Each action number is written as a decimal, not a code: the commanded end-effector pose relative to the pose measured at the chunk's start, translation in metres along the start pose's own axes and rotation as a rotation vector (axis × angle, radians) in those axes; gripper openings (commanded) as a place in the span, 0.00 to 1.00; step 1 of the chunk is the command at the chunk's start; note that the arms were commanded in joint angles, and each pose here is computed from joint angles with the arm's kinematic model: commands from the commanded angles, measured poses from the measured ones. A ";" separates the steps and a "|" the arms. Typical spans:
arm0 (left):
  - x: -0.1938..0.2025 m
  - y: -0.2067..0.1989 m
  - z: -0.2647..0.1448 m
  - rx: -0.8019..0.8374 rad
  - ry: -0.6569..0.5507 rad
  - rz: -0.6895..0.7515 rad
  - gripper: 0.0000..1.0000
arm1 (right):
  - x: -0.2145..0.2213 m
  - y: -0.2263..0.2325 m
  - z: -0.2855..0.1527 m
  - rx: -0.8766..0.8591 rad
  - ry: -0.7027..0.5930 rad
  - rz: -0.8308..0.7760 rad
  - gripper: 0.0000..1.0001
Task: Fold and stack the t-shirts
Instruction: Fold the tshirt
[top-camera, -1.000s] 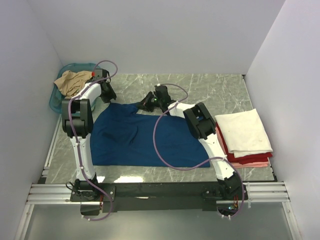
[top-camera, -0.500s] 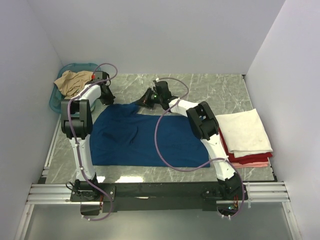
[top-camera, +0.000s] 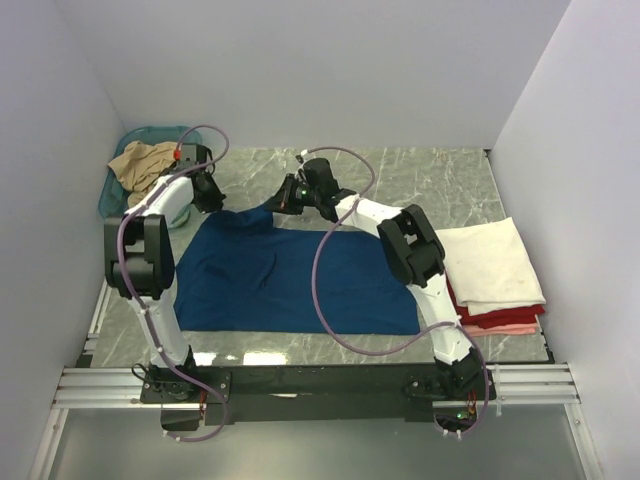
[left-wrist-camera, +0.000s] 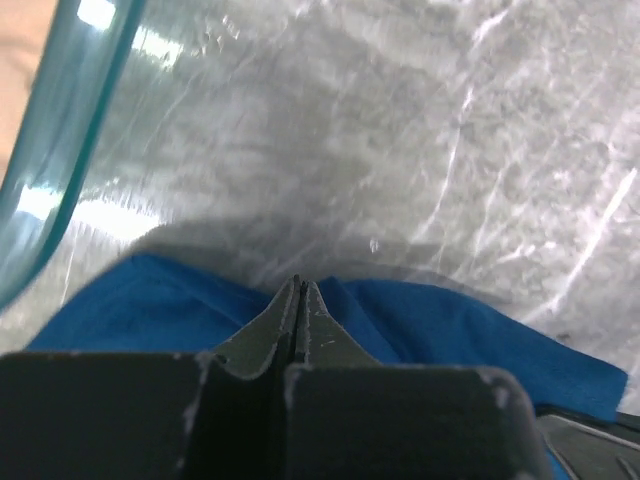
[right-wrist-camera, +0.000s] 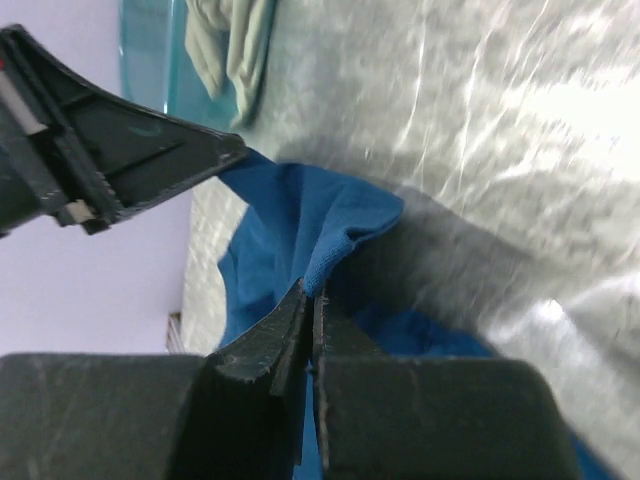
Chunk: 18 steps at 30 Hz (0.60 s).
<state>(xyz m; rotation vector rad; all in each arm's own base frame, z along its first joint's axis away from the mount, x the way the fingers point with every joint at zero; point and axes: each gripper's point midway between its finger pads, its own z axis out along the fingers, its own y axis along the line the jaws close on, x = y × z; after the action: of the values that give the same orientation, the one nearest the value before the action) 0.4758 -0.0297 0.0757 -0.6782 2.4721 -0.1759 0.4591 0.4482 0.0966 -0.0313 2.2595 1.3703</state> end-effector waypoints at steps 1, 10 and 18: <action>0.000 -0.007 -0.026 0.044 -0.044 -0.033 0.01 | -0.009 0.043 -0.022 -0.033 -0.040 -0.122 0.02; 0.035 0.022 -0.056 0.015 -0.091 -0.123 0.01 | 0.036 0.054 -0.046 0.014 -0.022 -0.231 0.02; 0.058 0.045 -0.071 0.000 -0.150 -0.228 0.06 | 0.103 0.045 -0.054 0.053 0.063 -0.318 0.13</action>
<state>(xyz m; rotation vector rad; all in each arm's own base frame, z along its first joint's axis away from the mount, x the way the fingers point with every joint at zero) 0.3726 -0.0255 0.0789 -0.8809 2.3668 -0.1813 0.3438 0.4459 0.0967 -0.3220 2.2988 1.1870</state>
